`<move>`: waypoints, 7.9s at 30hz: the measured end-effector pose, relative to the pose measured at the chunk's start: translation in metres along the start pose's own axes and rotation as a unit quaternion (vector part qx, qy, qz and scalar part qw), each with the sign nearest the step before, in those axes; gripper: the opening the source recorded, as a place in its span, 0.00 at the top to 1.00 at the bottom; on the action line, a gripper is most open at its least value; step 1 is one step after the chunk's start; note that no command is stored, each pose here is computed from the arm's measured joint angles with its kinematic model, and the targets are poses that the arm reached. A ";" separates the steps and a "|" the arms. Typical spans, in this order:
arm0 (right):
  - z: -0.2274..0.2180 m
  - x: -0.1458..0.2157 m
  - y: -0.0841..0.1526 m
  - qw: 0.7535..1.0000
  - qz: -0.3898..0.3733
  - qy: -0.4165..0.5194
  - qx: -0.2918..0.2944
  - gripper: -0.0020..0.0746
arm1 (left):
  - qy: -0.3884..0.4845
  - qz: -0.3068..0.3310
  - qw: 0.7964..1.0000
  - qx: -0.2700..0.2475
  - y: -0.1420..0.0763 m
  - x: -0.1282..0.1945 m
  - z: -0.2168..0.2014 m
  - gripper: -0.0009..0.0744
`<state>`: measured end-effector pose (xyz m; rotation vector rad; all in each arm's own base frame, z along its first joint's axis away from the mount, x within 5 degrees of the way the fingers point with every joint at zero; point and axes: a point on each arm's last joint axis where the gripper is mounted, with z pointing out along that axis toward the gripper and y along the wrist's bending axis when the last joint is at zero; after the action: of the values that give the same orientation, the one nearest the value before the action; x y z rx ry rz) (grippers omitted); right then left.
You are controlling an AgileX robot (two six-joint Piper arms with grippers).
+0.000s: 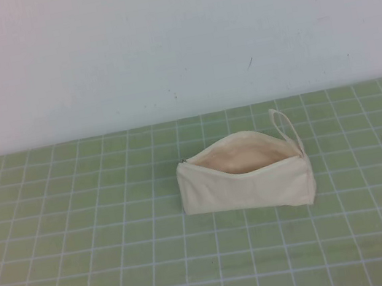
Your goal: Put eraser into pencil case
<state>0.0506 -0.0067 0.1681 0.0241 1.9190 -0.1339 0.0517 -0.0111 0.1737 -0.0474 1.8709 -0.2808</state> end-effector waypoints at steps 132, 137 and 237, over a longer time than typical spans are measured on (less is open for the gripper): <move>0.143 -0.134 0.307 0.647 -0.503 0.293 -0.492 0.40 | 0.000 0.000 1.000 0.000 0.000 0.000 0.000 0.99; 0.157 -0.114 0.321 0.642 -0.501 0.305 -0.493 0.36 | 0.000 0.000 1.000 0.000 0.000 0.000 0.000 0.99; 0.012 -0.265 0.116 0.896 -0.172 -0.003 -0.409 0.97 | 0.000 0.000 1.000 0.000 0.000 0.000 0.000 0.99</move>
<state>0.1630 0.1204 0.4025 -0.8805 1.8226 0.4459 0.0517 -0.0111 0.1738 -0.0474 1.8702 -0.2809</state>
